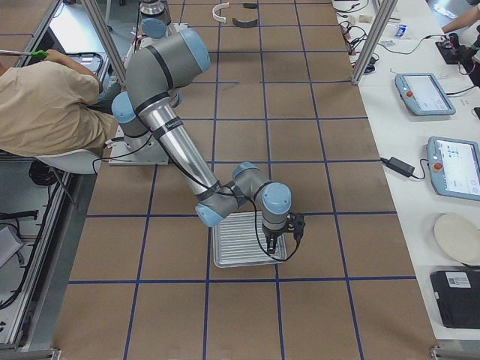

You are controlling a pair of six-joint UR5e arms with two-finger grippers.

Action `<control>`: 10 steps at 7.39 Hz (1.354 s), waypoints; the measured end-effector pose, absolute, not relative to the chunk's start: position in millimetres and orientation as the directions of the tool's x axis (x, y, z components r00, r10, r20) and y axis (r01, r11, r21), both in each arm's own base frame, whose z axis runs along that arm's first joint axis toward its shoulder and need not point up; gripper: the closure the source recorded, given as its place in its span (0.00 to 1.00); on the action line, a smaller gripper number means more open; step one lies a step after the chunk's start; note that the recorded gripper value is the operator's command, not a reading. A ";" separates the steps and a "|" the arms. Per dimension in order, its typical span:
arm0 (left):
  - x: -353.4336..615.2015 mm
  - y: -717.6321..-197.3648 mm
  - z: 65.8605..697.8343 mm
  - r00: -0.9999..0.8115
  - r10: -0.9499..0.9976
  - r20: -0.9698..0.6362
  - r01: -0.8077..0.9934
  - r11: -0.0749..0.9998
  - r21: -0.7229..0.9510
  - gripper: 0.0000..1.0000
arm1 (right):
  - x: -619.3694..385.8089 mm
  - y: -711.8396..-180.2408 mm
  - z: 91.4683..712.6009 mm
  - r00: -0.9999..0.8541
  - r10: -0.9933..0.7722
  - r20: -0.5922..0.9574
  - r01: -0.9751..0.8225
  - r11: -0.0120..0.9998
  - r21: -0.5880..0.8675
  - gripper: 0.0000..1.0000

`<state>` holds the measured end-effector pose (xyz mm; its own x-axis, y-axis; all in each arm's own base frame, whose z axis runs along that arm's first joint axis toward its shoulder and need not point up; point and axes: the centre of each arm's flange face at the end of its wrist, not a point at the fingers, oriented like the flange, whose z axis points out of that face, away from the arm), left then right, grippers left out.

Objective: Place bearing gear from tray to pile

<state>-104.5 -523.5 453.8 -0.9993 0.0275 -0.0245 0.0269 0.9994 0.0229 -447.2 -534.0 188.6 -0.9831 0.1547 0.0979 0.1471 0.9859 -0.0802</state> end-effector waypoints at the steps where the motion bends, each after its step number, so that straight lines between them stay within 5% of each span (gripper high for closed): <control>1: -104.5 -523.7 453.6 -0.999 0.027 -0.024 0.027 0.999 0.023 0.00 | -447.3 -534.3 188.3 -0.983 0.156 0.100 0.148 0.985 -0.085 0.26; 10: -105.4 -524.9 454.1 -0.999 0.029 -0.023 0.028 0.999 0.015 0.00 | -442.5 -530.9 183.4 -0.973 0.216 0.080 0.210 0.975 -0.077 0.24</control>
